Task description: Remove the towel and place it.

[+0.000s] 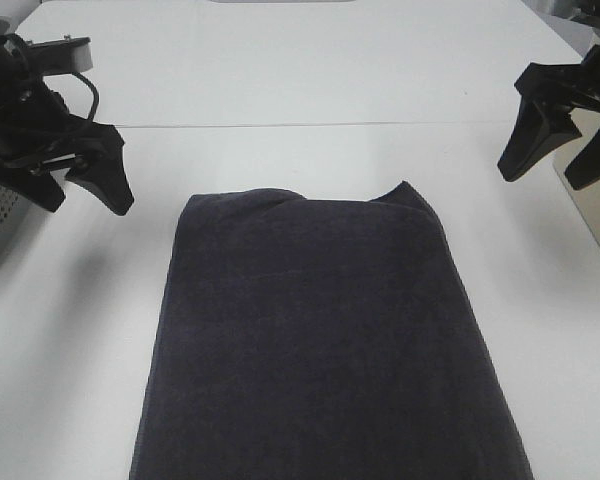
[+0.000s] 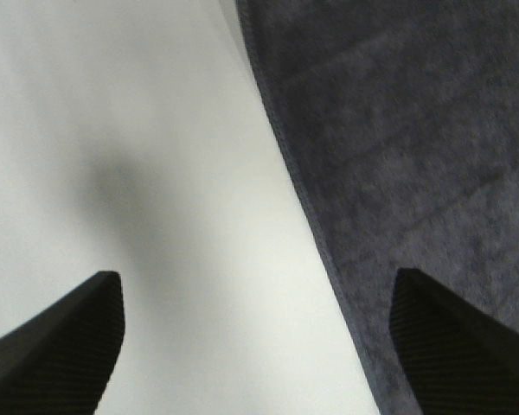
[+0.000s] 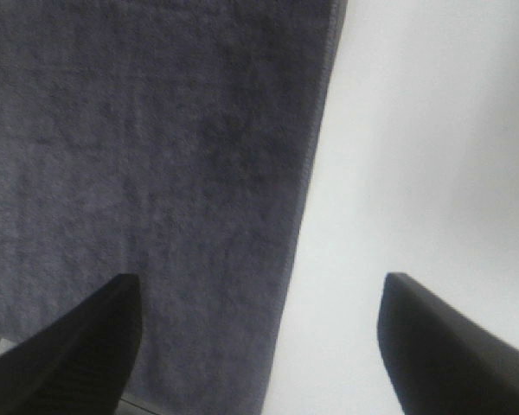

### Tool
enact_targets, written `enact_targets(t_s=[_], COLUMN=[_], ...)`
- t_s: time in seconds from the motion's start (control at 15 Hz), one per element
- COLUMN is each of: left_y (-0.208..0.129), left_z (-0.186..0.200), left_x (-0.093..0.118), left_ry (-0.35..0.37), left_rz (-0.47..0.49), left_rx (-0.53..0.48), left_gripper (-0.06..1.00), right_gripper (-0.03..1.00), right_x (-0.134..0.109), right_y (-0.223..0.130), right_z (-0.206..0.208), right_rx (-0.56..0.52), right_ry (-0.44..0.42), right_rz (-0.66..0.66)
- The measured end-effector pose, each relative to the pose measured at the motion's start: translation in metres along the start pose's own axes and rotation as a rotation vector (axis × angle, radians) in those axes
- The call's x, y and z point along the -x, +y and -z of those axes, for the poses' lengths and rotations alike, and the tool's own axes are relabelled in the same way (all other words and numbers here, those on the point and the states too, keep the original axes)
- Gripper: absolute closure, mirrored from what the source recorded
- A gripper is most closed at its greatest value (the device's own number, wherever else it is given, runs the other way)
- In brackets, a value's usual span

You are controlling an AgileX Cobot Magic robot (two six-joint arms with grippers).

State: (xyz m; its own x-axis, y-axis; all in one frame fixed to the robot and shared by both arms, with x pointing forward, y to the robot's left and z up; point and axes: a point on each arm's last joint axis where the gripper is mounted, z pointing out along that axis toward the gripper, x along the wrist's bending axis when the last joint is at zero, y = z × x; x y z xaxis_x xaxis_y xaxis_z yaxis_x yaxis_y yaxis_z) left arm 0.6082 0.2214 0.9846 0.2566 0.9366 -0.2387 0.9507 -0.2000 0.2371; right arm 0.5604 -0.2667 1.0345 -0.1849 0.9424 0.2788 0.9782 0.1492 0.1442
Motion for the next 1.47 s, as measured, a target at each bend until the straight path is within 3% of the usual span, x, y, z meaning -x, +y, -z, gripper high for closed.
enact_targets(t_s=[0.2,0.53,0.73,1.07,1.47], left_y=[0.025,0.072,0.09,0.093,0.095], left_z=[-0.02,-0.067,-0.106,-0.129,-0.132], left_x=[-0.026,-0.038,-0.048,-0.05,-0.051], left_ry=[-0.083,-0.196,-0.244,-0.296,-0.3], left_rz=[0.039,0.051,0.061,0.091,0.101], left_rx=[0.036,0.09,0.058,0.038,0.055], left_gripper=[0.15,0.15,0.15,0.15,0.15], right_gripper=[0.23,0.23,0.23,0.23,0.24], right_x=[0.024,0.05,0.067,0.079,0.08], right_y=[0.031,0.088,0.124,0.131,0.131], right_z=[-0.024,-0.069,-0.11,-0.16,-0.169], right_rx=[-0.001,-0.033,-0.081,-0.126,-0.127], right_ry=[0.09,0.121,0.171,0.246,0.295], right_rz=[0.005,0.06,0.067,0.038,0.012])
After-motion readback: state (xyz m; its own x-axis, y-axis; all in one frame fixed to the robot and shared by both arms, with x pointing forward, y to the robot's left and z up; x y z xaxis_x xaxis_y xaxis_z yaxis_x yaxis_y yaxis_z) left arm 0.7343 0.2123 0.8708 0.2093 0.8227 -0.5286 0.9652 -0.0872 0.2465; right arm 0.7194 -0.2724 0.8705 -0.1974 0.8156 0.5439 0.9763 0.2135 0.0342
